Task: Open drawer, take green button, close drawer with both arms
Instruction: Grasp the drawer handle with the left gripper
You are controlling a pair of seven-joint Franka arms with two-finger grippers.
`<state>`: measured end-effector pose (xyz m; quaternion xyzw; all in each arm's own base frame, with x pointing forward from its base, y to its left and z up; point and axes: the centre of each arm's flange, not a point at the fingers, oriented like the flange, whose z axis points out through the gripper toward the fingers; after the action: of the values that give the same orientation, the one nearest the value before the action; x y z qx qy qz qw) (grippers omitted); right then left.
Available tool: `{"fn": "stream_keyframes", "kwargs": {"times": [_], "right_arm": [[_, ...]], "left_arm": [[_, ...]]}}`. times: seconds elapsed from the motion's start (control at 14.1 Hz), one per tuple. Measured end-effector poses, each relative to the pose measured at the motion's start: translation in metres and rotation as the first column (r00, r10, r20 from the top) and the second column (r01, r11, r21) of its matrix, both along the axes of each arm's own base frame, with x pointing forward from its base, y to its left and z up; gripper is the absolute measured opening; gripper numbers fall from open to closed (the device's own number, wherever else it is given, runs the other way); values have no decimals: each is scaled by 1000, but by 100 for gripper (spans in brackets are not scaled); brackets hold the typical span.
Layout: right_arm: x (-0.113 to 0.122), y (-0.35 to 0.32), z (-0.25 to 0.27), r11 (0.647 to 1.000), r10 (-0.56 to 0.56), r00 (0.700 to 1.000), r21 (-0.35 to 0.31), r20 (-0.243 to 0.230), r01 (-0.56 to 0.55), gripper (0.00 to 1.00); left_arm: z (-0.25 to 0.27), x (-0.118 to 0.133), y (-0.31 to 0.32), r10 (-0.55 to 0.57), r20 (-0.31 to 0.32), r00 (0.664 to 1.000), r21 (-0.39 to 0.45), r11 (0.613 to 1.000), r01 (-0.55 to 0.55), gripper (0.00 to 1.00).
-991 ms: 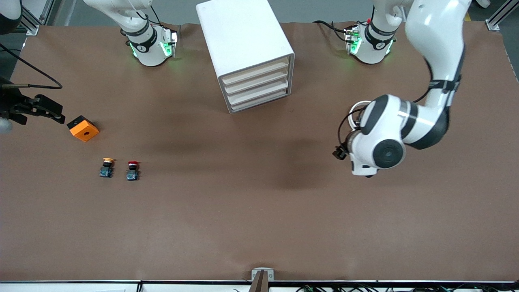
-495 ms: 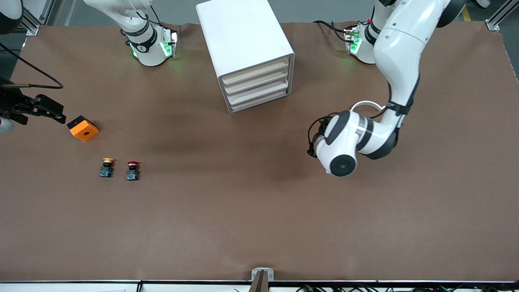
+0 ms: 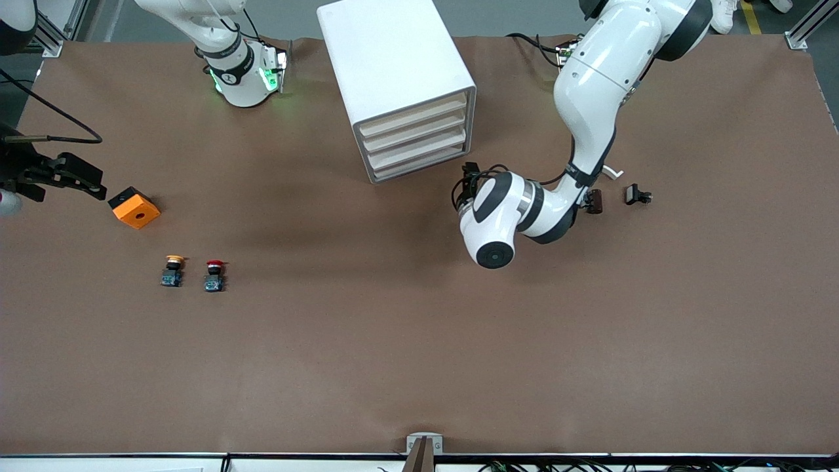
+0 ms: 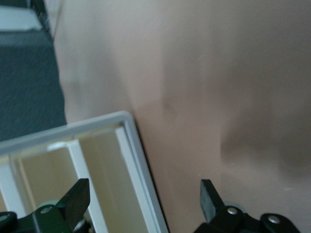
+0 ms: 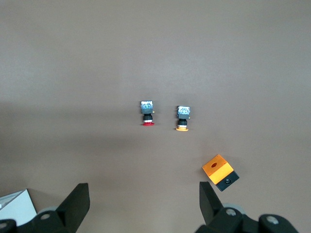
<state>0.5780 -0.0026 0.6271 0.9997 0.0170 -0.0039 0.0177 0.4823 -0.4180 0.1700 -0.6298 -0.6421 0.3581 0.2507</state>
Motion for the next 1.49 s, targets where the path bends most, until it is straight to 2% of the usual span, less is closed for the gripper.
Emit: {"fn": "stream_keyframes", "kwargs": {"times": [0.21, 0.35, 0.5, 0.64, 0.71, 0.85, 1.27, 1.34, 1.42, 1.49], "right_arm": [[0, 0, 0, 1000, 0, 1000, 0, 0, 0, 100], [0, 0, 0, 1000, 0, 1000, 0, 0, 0, 100], [0, 0, 0, 1000, 1, 1000, 0, 0, -1, 100], [0, 0, 0, 1000, 1, 1000, 0, 0, -1, 100], [0, 0, 0, 1000, 1, 1000, 0, 0, -1, 100], [0, 0, 0, 1000, 1, 1000, 0, 0, -1, 100], [0, 1, 0, 1000, 1, 1000, 0, 0, -1, 100], [0, 1, 0, 1000, 1, 1000, 0, 0, -1, 100], [0, 1, 0, 1000, 2, 1000, 0, 0, -2, 100], [0, 1, 0, 1000, 2, 1000, 0, 0, -2, 100]], "left_arm": [[-3, -14, -16, 94, -90, 991, 28, 995, -92, 100], [-8, -21, -24, 147, -178, 973, 3, 989, -149, 100], [-13, -26, -27, 167, -232, 958, -7, 985, -173, 100], [-13, -31, -28, 157, -258, 953, -8, 986, -165, 82], [-13, -34, -31, 153, -264, 952, -9, 987, -161, 82], [-15, -40, -37, 153, -281, 947, -14, 987, -163, 70], [-28, -63, -55, 132, -316, 940, -10, 990, -142, 67], [-32, -65, -55, 132, -323, 937, -6, 990, -141, 60], [-38, -69, -56, 133, -334, 933, -1, 990, -141, 47], [-44, -73, -58, 132, -344, 930, 3, 990, -139, 39]]}}
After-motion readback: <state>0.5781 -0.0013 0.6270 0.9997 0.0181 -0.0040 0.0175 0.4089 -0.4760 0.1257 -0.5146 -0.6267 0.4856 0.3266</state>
